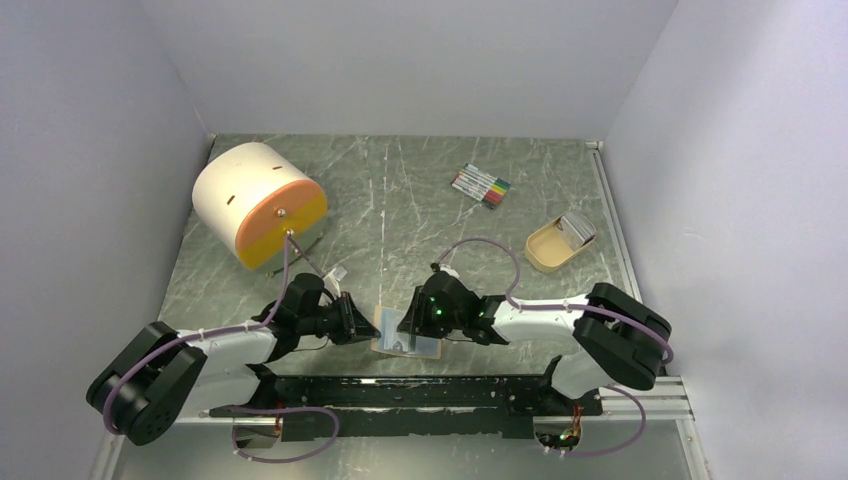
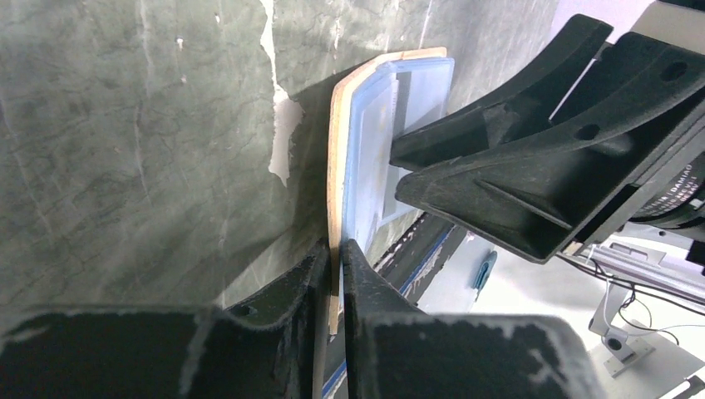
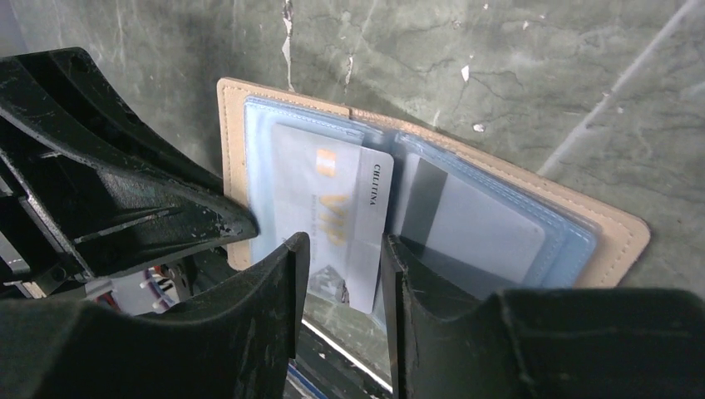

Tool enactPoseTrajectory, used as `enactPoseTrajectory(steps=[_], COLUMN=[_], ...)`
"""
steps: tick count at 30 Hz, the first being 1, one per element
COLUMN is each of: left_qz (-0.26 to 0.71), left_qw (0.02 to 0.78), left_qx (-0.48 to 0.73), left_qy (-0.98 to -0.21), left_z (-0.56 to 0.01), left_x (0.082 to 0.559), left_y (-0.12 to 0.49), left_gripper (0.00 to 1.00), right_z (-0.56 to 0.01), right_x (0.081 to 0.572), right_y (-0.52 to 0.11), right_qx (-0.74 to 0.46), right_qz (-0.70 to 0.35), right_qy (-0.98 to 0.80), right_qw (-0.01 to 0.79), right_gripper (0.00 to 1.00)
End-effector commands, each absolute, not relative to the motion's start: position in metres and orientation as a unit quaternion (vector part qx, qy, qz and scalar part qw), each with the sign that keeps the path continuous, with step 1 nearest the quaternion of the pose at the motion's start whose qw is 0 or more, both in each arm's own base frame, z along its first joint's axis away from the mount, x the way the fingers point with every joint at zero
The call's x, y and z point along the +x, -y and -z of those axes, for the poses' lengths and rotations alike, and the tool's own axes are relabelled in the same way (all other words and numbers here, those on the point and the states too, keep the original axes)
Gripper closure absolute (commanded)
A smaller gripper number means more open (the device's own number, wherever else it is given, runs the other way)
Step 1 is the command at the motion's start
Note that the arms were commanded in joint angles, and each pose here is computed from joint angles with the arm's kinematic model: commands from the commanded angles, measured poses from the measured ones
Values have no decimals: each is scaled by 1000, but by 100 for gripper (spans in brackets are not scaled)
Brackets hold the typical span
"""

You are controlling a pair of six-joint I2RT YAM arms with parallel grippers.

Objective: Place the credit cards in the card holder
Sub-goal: Insert the credit card into the card holder.

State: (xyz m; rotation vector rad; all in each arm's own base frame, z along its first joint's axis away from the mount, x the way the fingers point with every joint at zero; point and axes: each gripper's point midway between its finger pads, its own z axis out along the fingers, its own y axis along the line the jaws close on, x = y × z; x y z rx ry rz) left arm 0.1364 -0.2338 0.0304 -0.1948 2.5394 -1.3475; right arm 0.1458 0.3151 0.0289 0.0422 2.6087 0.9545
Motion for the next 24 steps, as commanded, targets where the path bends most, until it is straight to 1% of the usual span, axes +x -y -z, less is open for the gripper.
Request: enactPoseTrajectory(steps=[1,9,16,18,21,24], left_qz=[488,486,475,476,478,488], left_qw=[139,136,148,156,169,173], left_qx=[-50,-53,-66,-68,-67,-63], left_qy=[-860,-862,-865,-863,-859,-853], left_z=[-44,-44,-49,-54,-60,-63], left_x=[136,135,135,136,138,139], left_y=[241,241,236,234,233,236], left_gripper=[84,85,86,85,77,77], right_z=[-19,-26,-39,-39,-36,-33], right_x=[144,151,145,146,145,145], right_y=[-317,-329,-351,-351,-346,-344], right_qx=[10,4,-15,-14,-12,-16], right_qz=[-340,-370,-434,-435,-429,-426], right_qy=[-922,-907,-881,-880,-883,-884], right_qw=[183,200,188,189,190,190], right_gripper=[59,60,63,63,63,63])
